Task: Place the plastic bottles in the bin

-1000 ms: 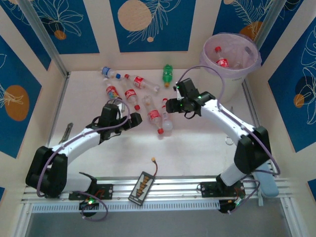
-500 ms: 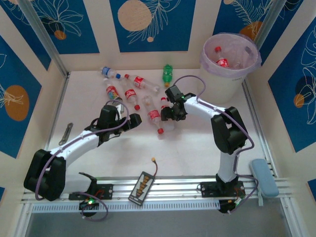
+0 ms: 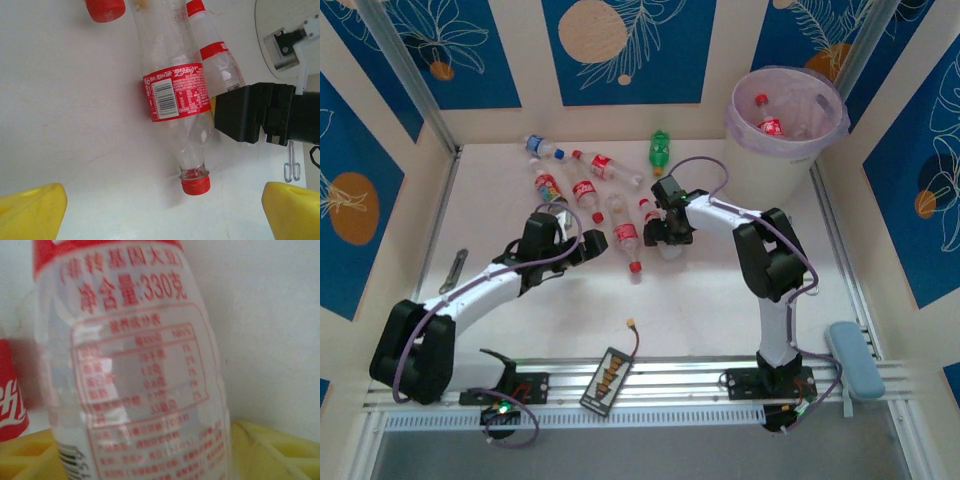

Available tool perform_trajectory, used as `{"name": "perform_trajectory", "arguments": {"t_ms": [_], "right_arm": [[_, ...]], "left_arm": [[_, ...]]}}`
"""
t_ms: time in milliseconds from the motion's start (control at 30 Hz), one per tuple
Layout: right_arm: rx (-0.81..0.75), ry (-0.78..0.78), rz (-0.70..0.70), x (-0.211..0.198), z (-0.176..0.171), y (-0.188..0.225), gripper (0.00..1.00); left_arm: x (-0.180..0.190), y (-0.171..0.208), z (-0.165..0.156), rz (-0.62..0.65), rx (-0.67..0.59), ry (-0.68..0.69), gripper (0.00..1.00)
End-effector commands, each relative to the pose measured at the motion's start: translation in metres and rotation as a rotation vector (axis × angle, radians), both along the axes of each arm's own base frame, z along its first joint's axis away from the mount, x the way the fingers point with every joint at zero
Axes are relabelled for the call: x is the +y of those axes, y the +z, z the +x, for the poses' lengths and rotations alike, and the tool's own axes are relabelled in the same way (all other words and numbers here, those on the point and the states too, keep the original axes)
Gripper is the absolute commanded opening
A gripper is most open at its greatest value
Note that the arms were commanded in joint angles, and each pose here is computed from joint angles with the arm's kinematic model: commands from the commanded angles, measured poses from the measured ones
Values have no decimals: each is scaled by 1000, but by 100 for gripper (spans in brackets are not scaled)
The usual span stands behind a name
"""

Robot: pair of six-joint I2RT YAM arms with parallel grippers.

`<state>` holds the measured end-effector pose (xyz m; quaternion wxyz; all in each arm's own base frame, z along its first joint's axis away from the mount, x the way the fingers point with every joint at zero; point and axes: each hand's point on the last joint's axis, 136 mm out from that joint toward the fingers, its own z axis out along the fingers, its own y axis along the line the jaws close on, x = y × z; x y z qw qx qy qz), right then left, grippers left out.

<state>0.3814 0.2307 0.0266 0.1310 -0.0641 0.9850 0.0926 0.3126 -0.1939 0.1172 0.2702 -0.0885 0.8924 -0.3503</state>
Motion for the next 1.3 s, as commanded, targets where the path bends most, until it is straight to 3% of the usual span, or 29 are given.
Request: {"name": "perform_trajectory", "arguments": {"t_ms": [0,333,967,1267], "right_arm": [[5,3,11,3,4,-8,75],[3,17,28,7,15,-20,81],[-70,46,58,6,21,21,54],[-158,85,60,2,17,75,53]], "left_arm": [[0,-3,0,-24,6,-3,100],[0,-5,1,-21,6,-3,100],[-2,-2,4,-24,2,-11,100],[-5,-1,9,-29,0,-17,100]]}}
